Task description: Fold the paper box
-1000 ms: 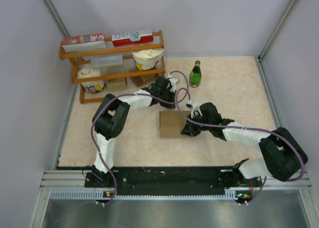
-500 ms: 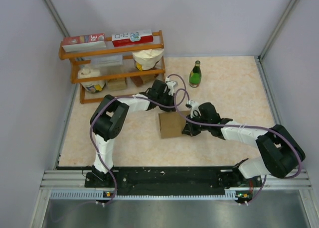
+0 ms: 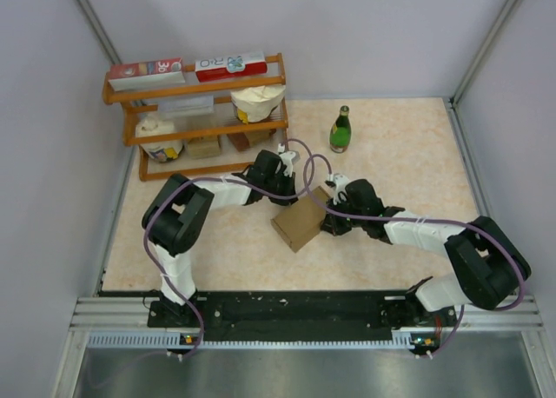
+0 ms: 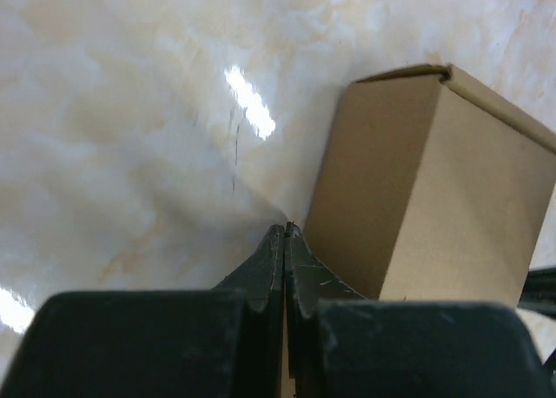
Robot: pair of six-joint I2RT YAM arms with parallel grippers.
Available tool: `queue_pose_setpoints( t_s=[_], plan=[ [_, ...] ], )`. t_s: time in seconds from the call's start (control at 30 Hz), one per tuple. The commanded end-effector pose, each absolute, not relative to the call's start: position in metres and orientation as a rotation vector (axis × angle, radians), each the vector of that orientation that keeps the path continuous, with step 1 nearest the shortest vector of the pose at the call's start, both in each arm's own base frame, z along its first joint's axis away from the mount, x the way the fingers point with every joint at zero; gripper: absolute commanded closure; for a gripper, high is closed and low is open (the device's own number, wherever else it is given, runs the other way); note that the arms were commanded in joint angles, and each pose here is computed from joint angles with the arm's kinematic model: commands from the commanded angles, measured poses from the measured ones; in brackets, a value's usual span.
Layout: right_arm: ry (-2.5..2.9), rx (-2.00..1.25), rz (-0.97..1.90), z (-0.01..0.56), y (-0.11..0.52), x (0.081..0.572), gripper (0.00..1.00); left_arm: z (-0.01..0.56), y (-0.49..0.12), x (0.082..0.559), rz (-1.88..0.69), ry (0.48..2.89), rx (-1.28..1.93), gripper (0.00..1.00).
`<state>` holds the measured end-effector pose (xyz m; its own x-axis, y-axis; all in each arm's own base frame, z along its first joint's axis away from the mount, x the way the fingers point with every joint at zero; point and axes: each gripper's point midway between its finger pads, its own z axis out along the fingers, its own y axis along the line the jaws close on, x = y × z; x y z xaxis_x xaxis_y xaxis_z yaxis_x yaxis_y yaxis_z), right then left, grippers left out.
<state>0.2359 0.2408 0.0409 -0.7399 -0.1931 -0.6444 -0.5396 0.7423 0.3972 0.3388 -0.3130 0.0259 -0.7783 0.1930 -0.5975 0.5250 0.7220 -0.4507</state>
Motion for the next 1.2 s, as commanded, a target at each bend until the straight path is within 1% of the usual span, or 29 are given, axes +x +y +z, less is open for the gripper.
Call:
queue_pose_setpoints(
  t_s=[0.0, 0.3, 0.47, 0.57, 0.67, 0.77, 0.83, 0.93, 1.17],
  plan=[
    [2.215, -0.518, 0.737, 0.065, 0.247, 0.261, 1.0, 0.009, -0.293, 0.302, -0.818, 2.535, 0.505, 1.0],
    [2.177, -0.496, 0.75, 0.074, 0.254, 0.272, 1.0, 0.01, -0.274, 0.272, -0.818, 2.571, 0.418, 1.0],
    [2.176, -0.522, 0.793, 0.077, 0.264, 0.274, 1.0, 0.008, -0.275, 0.255, -0.833, 2.593, 0.413, 1.0],
    [2.185, -0.523, 0.805, 0.077, 0.266, 0.273, 1.0, 0.008, -0.276, 0.254, -0.848, 2.575, 0.4, 1.0],
    [2.215, -0.483, 0.739, 0.073, 0.255, 0.275, 1.0, 0.005, -0.268, 0.251, -0.803, 2.591, 0.374, 1.0],
    [2.279, -0.402, 0.612, 0.069, 0.233, 0.274, 1.0, 0.0, -0.25, 0.249, -0.704, 2.623, 0.304, 1.0],
    [2.337, -0.354, 0.545, 0.064, 0.219, 0.268, 1.0, 0.0, -0.241, 0.246, -0.655, 2.63, 0.262, 1.0],
    [2.41, -0.287, 0.52, 0.057, 0.206, 0.252, 1.0, 0.001, -0.228, 0.241, -0.611, 2.623, 0.197, 1.0],
    [2.524, -0.189, 0.566, 0.042, 0.202, 0.211, 1.0, 0.017, -0.229, 0.218, -0.711, 2.535, 0.159, 1.0]
  ],
)
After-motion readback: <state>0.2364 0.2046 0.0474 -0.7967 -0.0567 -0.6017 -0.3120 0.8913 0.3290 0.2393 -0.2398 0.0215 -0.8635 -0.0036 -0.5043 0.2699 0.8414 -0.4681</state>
